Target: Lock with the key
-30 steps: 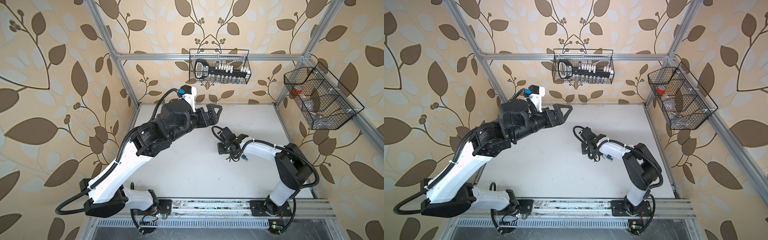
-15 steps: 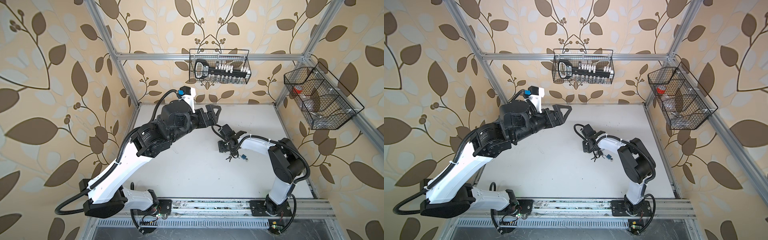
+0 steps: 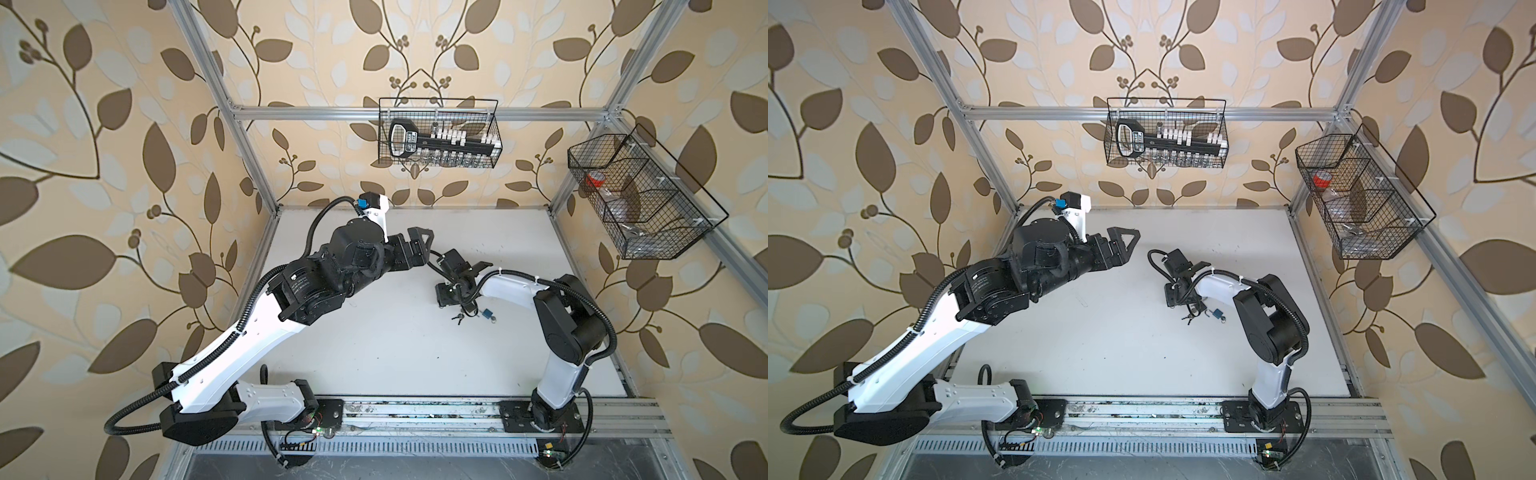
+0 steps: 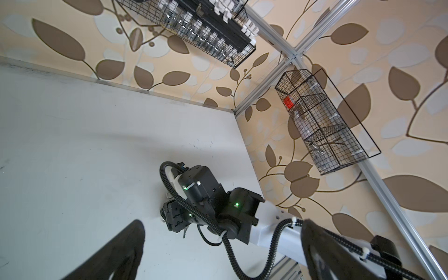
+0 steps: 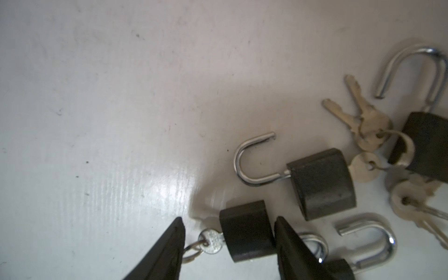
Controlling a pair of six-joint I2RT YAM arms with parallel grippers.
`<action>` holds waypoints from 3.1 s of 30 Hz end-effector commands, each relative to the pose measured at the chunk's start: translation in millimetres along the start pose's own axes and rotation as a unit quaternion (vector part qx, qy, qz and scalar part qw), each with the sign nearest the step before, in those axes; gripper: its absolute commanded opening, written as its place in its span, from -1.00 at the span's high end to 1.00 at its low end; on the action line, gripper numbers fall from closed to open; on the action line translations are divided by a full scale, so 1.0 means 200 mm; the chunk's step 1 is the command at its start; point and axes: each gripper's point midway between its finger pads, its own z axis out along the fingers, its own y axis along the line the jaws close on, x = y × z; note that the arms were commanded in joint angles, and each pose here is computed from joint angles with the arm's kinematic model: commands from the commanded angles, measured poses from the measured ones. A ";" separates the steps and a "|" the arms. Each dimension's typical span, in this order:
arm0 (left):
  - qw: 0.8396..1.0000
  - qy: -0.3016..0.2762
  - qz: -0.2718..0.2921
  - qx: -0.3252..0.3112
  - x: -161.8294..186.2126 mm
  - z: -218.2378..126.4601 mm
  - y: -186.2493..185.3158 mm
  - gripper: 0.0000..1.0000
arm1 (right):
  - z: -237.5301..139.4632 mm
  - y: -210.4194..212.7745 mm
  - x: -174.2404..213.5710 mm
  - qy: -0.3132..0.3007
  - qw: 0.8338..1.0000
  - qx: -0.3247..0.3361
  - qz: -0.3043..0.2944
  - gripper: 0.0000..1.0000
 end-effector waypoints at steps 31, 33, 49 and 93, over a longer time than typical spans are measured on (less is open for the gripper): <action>0.988 -0.074 -0.137 -0.008 -0.29 -0.20 0.14 -0.98 | -0.10 0.72 0.19 0.011 0.971 -0.161 -0.176 -0.18; 0.989 -0.074 -0.121 -0.051 -0.25 -0.24 0.27 -0.98 | -0.15 0.79 0.24 0.014 0.960 -0.189 -0.206 -0.19; 0.966 0.065 -0.114 -0.224 0.21 -0.08 0.98 -0.98 | -0.39 0.61 0.26 -0.057 0.992 -0.103 0.053 -0.02; 0.961 0.068 -0.121 -0.238 0.24 -0.12 1.13 -0.98 | 0.05 0.70 0.36 0.008 1.000 0.011 -0.018 -0.11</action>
